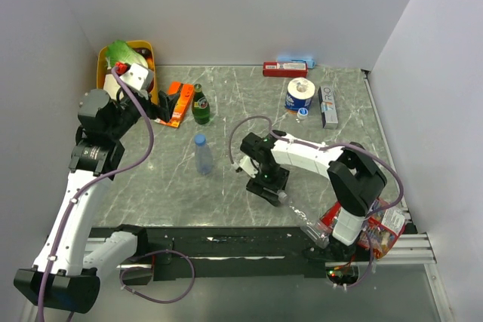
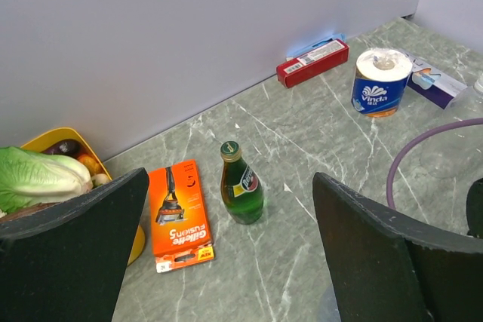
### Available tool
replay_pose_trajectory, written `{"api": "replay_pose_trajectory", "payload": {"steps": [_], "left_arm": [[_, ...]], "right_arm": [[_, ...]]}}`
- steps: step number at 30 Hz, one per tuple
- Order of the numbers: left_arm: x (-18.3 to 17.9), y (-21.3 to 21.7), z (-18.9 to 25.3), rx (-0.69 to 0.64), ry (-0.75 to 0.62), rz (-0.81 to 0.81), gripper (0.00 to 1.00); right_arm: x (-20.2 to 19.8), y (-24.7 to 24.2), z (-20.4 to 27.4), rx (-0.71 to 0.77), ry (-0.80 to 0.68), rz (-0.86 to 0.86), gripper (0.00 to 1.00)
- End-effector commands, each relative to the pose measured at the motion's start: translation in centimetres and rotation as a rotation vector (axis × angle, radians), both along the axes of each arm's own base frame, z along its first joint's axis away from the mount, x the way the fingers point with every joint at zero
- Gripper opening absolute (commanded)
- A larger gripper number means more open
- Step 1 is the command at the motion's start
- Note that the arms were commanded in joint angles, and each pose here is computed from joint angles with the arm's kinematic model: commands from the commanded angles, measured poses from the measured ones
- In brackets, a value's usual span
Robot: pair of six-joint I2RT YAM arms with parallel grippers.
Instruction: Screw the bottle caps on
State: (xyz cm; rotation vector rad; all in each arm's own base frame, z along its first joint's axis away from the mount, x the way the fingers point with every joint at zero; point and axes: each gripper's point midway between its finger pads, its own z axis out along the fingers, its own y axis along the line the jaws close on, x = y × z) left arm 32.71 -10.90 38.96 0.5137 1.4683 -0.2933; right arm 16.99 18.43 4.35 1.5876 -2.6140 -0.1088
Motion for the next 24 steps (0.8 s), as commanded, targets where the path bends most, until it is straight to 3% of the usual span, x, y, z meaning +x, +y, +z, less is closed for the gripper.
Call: {"api": "replay_pose_trajectory", "payload": {"steps": [1, 9, 24], "left_arm": [[-0.4, -0.2, 1.3, -0.027, -0.043, -0.016, 0.96], [-0.5, -0.1, 1.1, -0.027, -0.039, -0.010, 0.96], [-0.3, -0.2, 1.0, -0.012, -0.024, -0.017, 0.96]], "right_arm": [[-0.4, -1.2, 0.5, -0.022, -0.023, -0.042, 0.72], [-0.3, -1.5, -0.3, -0.041, -0.002, -0.060, 0.68], [0.9, -0.6, -1.5, -0.031, 0.006, -0.077, 0.44]]}}
